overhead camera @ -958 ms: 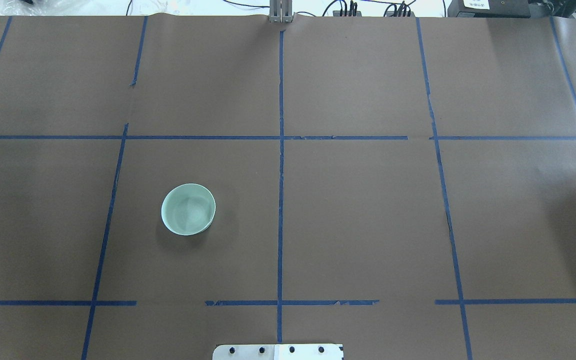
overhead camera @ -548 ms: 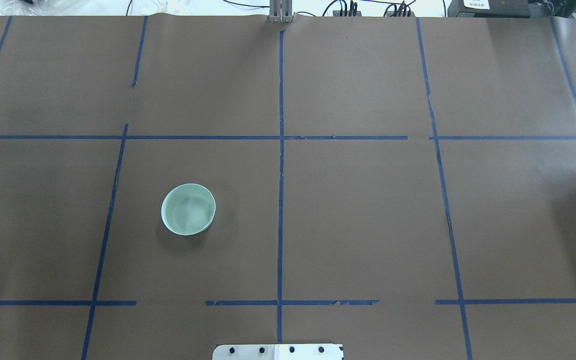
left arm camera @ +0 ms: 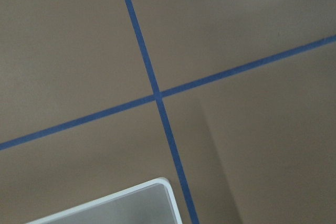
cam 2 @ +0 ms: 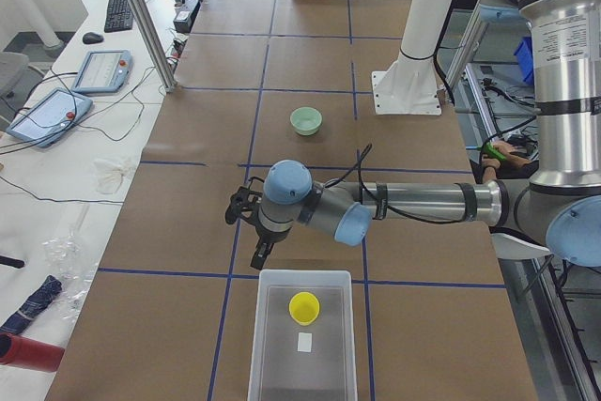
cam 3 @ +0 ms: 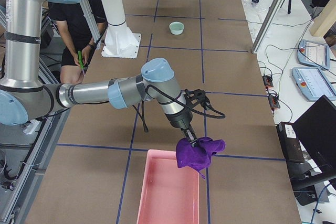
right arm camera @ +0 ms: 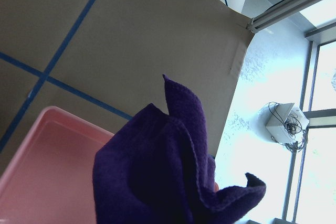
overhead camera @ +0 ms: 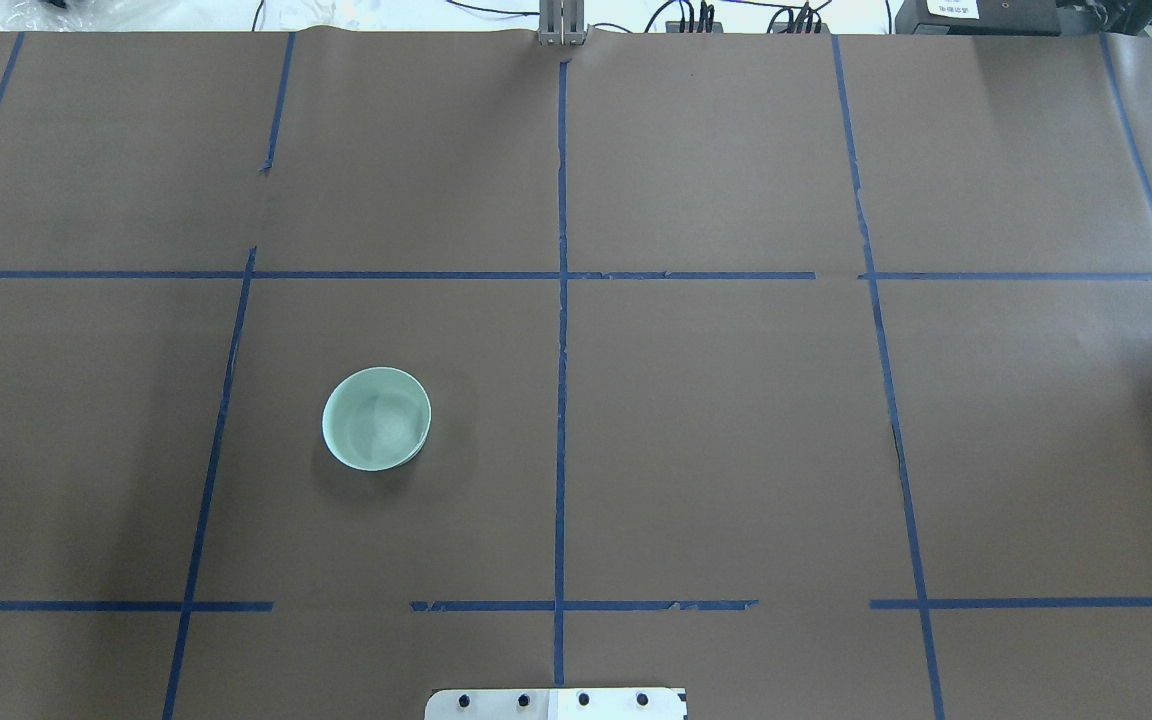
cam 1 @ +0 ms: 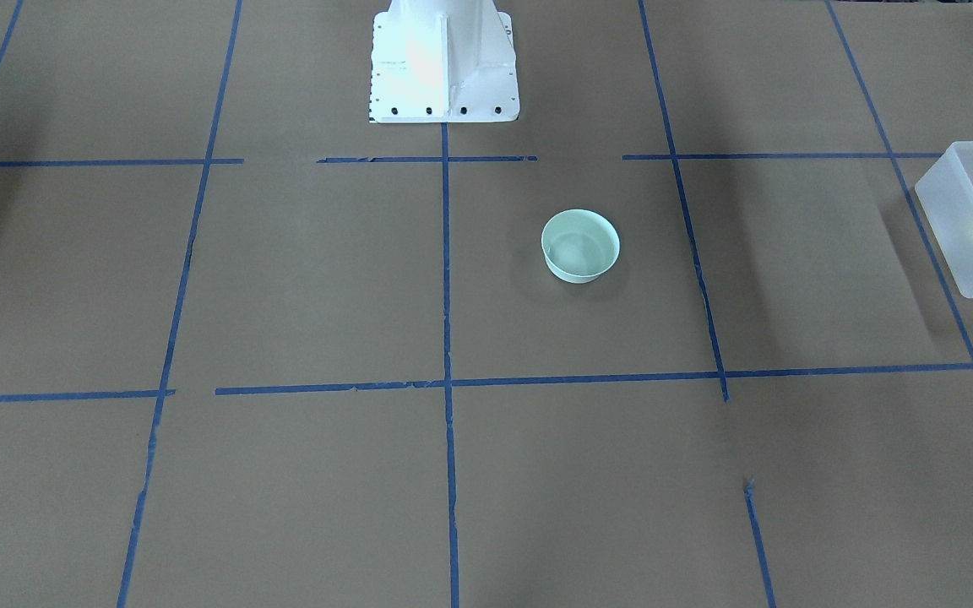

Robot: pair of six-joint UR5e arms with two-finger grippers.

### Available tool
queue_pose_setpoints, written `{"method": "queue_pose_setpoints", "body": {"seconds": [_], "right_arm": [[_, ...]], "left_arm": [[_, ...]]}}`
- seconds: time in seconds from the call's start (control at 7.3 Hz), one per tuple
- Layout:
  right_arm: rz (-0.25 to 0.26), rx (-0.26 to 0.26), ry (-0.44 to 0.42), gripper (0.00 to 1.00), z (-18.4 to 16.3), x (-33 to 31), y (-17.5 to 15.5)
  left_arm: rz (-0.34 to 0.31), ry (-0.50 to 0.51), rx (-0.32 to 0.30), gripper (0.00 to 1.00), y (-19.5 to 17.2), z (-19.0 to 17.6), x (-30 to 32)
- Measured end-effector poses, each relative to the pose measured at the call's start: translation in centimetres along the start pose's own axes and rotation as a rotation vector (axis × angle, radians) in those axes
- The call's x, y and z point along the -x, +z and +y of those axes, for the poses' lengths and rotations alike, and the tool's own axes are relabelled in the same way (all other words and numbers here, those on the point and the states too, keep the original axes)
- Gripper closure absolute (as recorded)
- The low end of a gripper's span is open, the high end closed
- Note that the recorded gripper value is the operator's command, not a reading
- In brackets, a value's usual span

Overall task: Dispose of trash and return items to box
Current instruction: 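Drop the cloth into the pink bin and move the left gripper toward the green bowl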

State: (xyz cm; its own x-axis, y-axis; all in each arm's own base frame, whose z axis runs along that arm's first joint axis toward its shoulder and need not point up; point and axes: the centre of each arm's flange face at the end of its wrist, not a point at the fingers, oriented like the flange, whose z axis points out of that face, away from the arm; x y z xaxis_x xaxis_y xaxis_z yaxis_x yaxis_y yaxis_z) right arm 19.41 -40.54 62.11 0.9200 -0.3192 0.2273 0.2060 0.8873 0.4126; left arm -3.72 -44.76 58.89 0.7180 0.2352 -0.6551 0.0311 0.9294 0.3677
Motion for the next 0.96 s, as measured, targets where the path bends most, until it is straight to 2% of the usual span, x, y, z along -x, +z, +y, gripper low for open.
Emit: {"method": "queue_pose_setpoints", "body": {"seconds": [0.14, 0.27, 0.41, 0.68, 0.96], "right_arm": [[-0.017, 0.052, 0.023, 1.0, 2.2, -1.1, 2.6], [-0.039, 0.097, 0.051, 0.78, 4.1, -1.6, 4.9], [-0.059, 0.126, 0.074, 0.01, 5.2, -1.8, 6.4], [-0.131, 0.132, 0.102, 0.0, 6.0, -1.3, 7.7], [-0.233, 0.112, 0.145, 0.0, 4.3, 0.4, 8.0]], "left_arm": [[-0.011, -0.061, -0.039, 0.0, -1.5, -1.5, -2.1], [-0.006, -0.095, -0.057, 0.0, -1.9, -2.8, -3.9], [0.005, -0.117, -0.064, 0.0, -1.9, -3.8, -5.2], [0.04, -0.15, -0.064, 0.0, -1.3, -5.9, -8.6], [0.091, -0.192, -0.052, 0.0, -0.3, -8.0, -13.5]]}}
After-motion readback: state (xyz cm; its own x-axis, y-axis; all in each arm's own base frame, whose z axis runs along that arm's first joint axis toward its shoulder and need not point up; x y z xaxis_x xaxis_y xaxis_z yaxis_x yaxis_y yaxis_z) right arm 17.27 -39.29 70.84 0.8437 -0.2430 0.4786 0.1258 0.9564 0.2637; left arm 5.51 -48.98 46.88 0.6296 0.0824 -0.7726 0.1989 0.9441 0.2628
